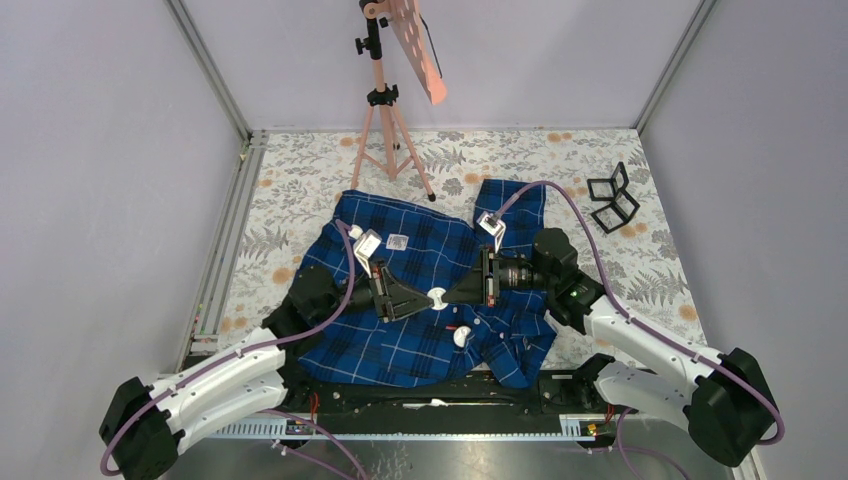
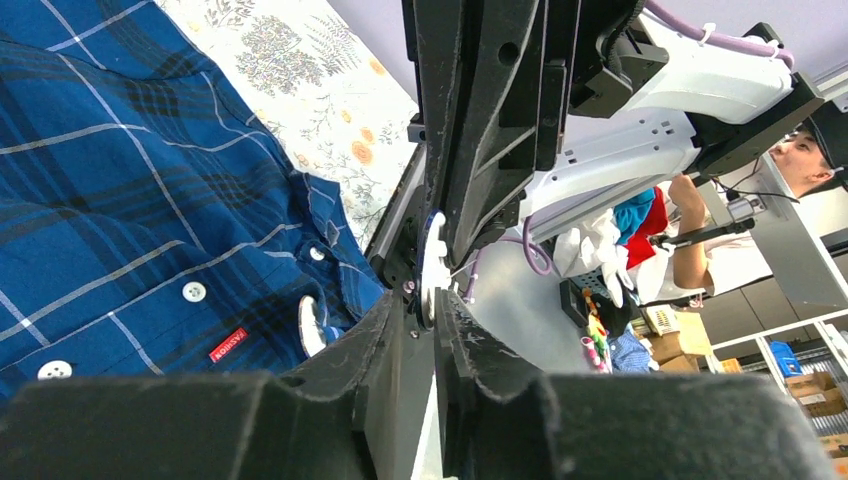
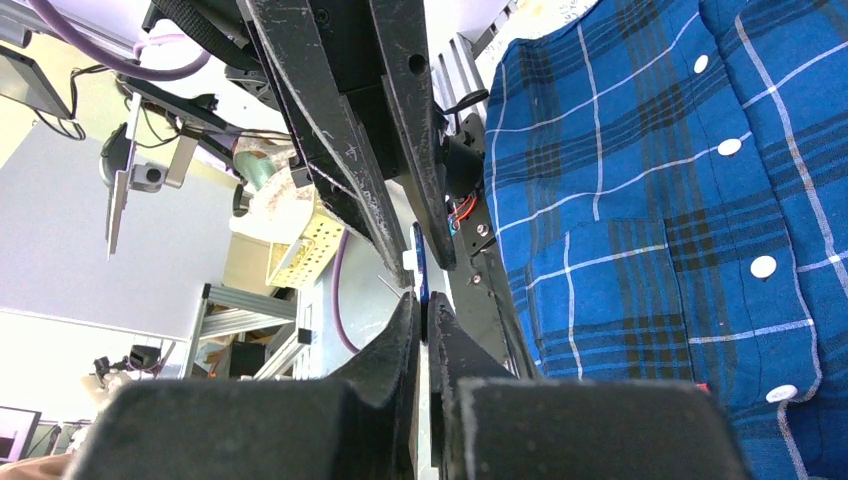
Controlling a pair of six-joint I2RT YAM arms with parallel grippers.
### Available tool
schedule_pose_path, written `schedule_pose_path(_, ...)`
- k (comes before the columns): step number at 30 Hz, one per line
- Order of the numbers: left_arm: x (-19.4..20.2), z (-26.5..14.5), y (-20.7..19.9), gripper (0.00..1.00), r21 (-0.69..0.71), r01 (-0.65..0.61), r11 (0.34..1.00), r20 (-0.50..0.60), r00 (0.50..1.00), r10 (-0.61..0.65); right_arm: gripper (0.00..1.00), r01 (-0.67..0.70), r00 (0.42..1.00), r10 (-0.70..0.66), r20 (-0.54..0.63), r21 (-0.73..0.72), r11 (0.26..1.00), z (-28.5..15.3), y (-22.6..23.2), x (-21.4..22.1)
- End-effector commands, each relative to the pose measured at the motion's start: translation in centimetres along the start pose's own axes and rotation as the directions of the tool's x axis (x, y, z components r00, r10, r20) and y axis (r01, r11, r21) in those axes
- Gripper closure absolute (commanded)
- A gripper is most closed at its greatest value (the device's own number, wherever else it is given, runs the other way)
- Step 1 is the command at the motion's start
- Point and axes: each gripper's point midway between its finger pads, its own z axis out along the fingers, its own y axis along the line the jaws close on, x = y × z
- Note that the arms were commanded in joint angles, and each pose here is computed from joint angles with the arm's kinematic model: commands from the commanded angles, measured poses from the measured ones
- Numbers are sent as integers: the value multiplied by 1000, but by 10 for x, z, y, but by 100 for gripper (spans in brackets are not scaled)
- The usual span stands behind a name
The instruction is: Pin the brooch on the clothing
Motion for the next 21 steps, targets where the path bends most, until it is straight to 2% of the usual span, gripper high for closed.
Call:
schedule_pose_path(1, -23, 2, -24, 83, 77, -67, 995, 61, 996, 62, 100, 72, 997, -72, 2, -76, 995, 1, 23, -12)
schedule_pose_path(4, -23, 3, -26, 100, 94, -71, 993, 63, 996, 65, 100, 65, 998, -66, -4, -71, 995, 1, 21, -10)
schedule_pose_path(7, -23, 2, -25, 100, 93, -73, 993, 68, 995, 67, 100, 56, 998, -55, 10, -50, 997, 2, 18, -13)
schedule_pose_path(10, -25, 3, -19, 100, 60, -71, 996, 86, 994, 66, 82, 46, 998, -46, 45, 16, 999, 0, 12, -20)
schedule_pose_path(11, -27, 3, -15, 100, 37, -71, 997, 95, 993, 68, 72, 44, 997, -48, 64, 51, 998, -2, 8, -23)
schedule_pose_path(14, -33, 2, 4, 100, -67, -65, 996, 134, 988, 74, 54, 49, 990, -72, 118, 187, 981, -11, -10, -30)
schedule_pose_path(17, -38, 0, 28, 100, -178, -44, 983, 183, 980, 77, 43, 12, 985, -81, 150, 413, 911, -31, -47, -31)
schedule_pose_path(21, -39, -1, 57, 100, -293, -9, 956, 210, 975, 74, 40, -75, 981, -72, 180, 693, 717, -67, -99, -27)
